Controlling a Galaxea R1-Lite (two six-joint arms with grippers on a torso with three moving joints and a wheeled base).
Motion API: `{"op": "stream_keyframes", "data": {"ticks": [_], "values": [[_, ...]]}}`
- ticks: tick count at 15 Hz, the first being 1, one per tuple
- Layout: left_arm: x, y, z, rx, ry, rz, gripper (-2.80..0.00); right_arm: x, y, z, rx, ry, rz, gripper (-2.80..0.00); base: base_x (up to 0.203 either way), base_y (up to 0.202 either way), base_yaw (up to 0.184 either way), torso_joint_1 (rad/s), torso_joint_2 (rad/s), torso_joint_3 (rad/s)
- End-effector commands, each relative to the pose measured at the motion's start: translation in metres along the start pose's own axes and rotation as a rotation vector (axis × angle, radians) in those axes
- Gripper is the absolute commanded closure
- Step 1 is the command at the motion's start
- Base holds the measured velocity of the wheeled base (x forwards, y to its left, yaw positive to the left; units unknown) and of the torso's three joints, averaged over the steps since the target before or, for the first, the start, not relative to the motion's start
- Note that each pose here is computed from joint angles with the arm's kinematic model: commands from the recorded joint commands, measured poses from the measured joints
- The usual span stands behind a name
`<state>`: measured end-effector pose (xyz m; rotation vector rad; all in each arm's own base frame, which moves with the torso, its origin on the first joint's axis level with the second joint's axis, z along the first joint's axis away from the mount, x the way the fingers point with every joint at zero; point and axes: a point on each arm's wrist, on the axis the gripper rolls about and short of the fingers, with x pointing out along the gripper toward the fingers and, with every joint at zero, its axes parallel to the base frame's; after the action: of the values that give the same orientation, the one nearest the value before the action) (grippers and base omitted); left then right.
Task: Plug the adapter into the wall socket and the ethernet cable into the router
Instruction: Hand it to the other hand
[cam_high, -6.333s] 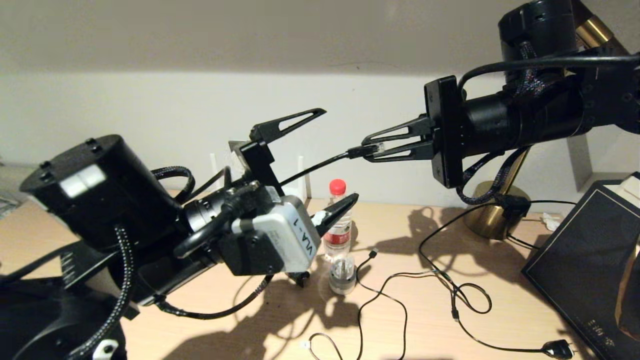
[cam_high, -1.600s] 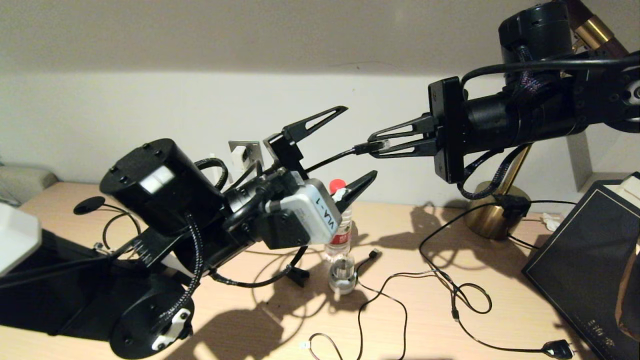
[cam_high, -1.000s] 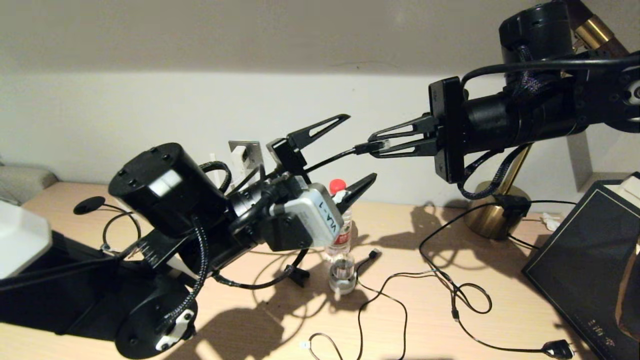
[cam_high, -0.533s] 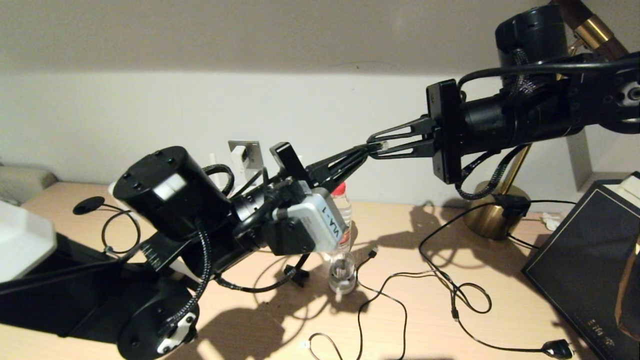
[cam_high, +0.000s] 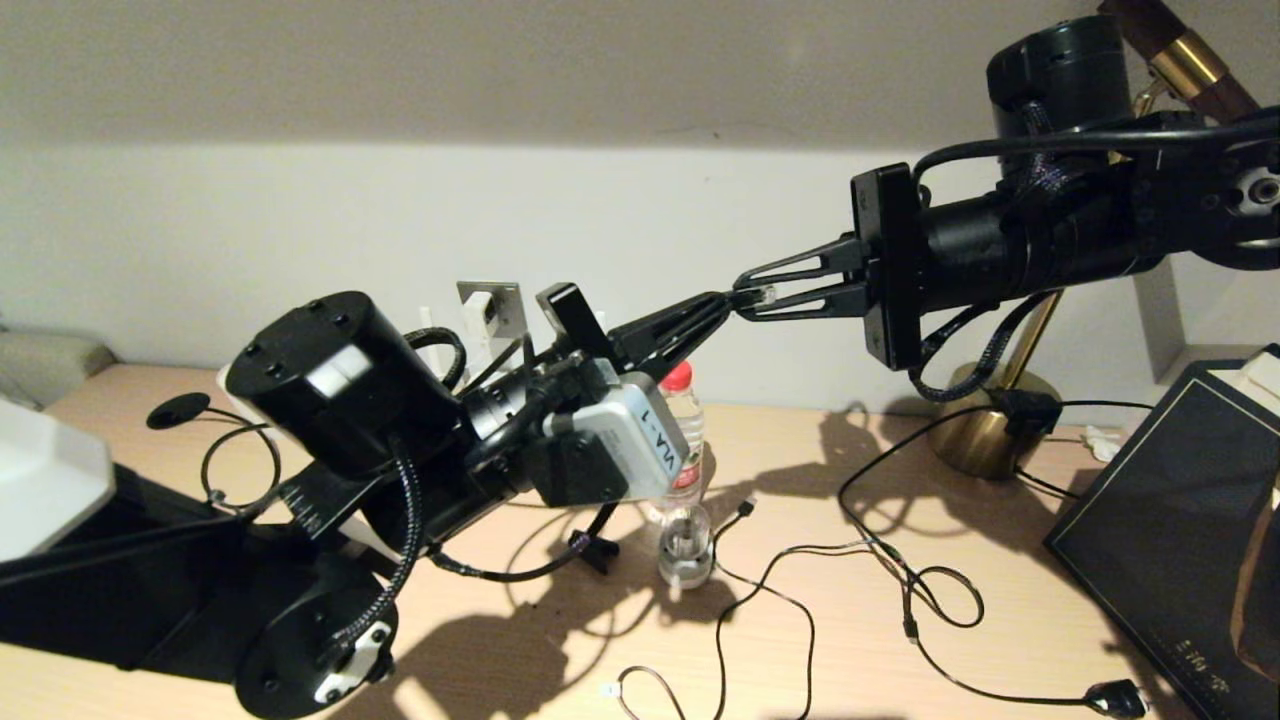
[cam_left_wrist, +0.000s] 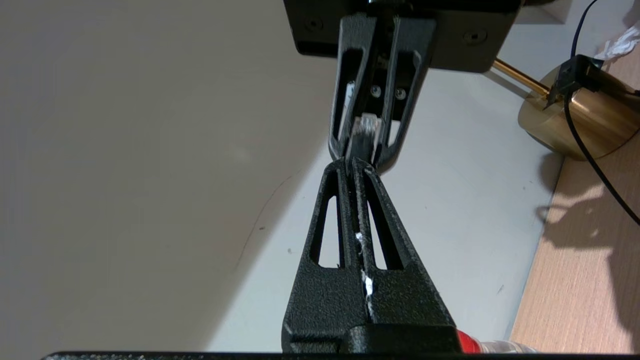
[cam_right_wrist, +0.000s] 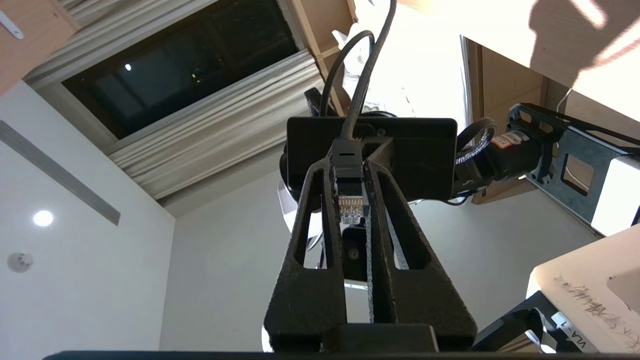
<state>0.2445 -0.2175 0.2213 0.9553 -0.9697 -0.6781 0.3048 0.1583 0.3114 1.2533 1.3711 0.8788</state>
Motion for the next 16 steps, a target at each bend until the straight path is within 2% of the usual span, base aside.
{"op": "stream_keyframes", "data": {"ticks": [1,2,3,16], "values": [[0.0001,0.0003,0.0007,0.007,-0.007,0.005,0.00,0.0002,-0.0002,-0.0003,0.009,0.007,0.000,0.00,0.000,0.000,0.000,0.000,0.00,0.000],[0.0005,0.0005,0.0001,0.008,-0.006,0.007,0.00,-0.0002,-0.0002,-0.0008,0.009,0.007,0.000,0.00,0.000,0.000,0.000,0.000,0.00,0.000],[0.0007,-0.0001,-0.0003,0.005,-0.005,0.004,-2.80,-0.0008,0.0002,-0.0019,0.007,0.008,0.001,0.00,0.000,0.000,0.000,0.000,0.00,0.000],[0.0018,0.0004,-0.0005,0.014,-0.010,0.008,-2.80,-0.0022,-0.0012,-0.0038,0.014,0.021,-0.003,0.00,0.000,0.000,0.000,0.000,0.00,0.000]]}}
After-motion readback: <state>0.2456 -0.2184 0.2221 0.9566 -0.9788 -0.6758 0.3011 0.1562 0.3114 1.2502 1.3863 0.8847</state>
